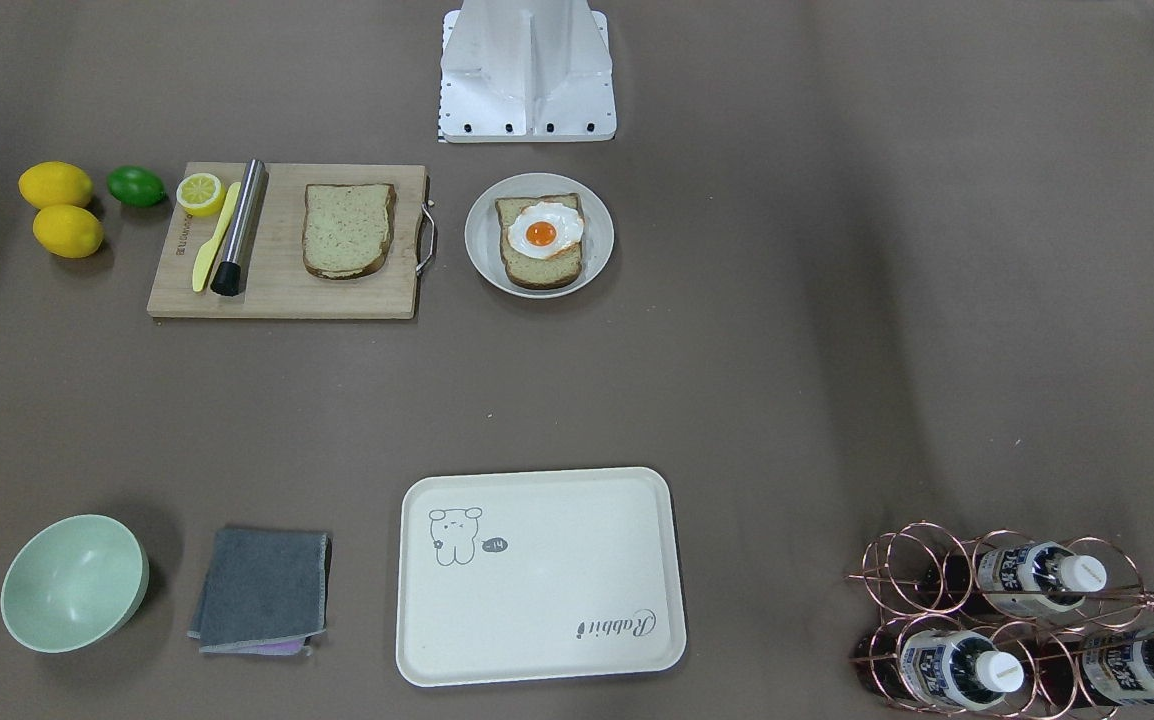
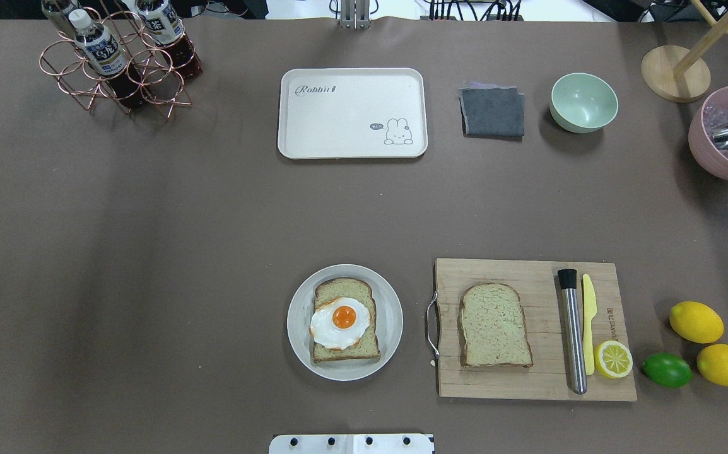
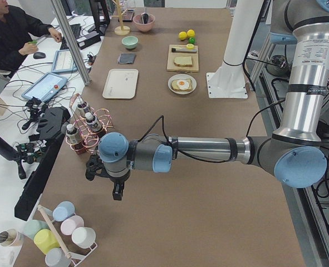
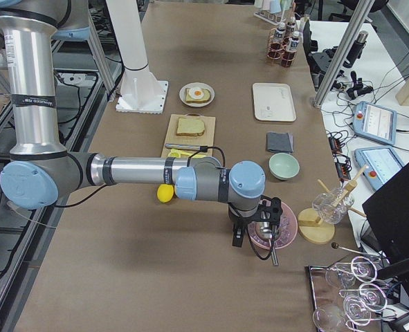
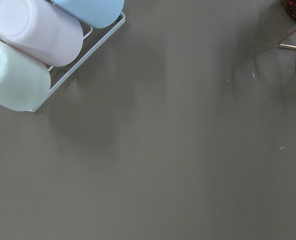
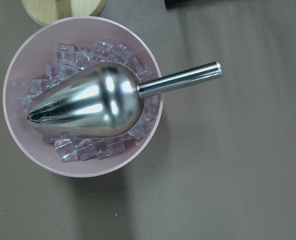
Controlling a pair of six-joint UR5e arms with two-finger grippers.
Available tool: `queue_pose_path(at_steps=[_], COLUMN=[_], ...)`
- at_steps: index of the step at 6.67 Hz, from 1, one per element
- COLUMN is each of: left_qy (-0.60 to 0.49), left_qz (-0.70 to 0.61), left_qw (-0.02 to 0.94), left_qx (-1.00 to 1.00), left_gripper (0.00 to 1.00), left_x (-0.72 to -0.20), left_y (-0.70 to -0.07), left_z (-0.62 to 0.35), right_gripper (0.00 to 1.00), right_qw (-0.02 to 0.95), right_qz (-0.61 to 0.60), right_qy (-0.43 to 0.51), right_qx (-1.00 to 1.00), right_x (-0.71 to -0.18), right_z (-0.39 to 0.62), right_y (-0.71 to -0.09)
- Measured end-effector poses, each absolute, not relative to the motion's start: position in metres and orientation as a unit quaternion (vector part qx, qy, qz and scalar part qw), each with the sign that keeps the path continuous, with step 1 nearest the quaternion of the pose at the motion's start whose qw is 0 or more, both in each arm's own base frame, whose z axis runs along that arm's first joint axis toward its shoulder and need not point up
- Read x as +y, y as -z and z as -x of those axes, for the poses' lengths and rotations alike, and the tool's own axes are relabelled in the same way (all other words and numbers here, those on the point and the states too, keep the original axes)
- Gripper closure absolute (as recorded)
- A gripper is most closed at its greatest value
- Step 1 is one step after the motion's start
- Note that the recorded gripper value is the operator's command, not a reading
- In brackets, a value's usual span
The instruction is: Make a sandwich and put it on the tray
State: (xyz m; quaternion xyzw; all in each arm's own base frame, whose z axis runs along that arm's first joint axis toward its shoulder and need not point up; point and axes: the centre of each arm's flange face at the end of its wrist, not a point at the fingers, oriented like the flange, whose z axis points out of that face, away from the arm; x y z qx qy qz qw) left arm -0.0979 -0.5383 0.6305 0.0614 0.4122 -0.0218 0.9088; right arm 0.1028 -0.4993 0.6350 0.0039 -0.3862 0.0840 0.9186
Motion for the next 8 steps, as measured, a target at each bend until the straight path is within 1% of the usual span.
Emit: queue_pose_path(at_steps=[8], left_qy=[0.022], left_qz=[-0.061], left_qw=[0.908], left_qx=[0.414], left_gripper=[0.02], left_x=[-0.5338], left_y=[-0.6341], left_z=[0.0988], right_gripper=[0.0], right_qw=[0.919], right_qz=[-0.01], right_qy=[-0.077], right_qx=[-0.386], right_x=[-0.5028], right_z=[-0.0996], right_y=[-0.6282])
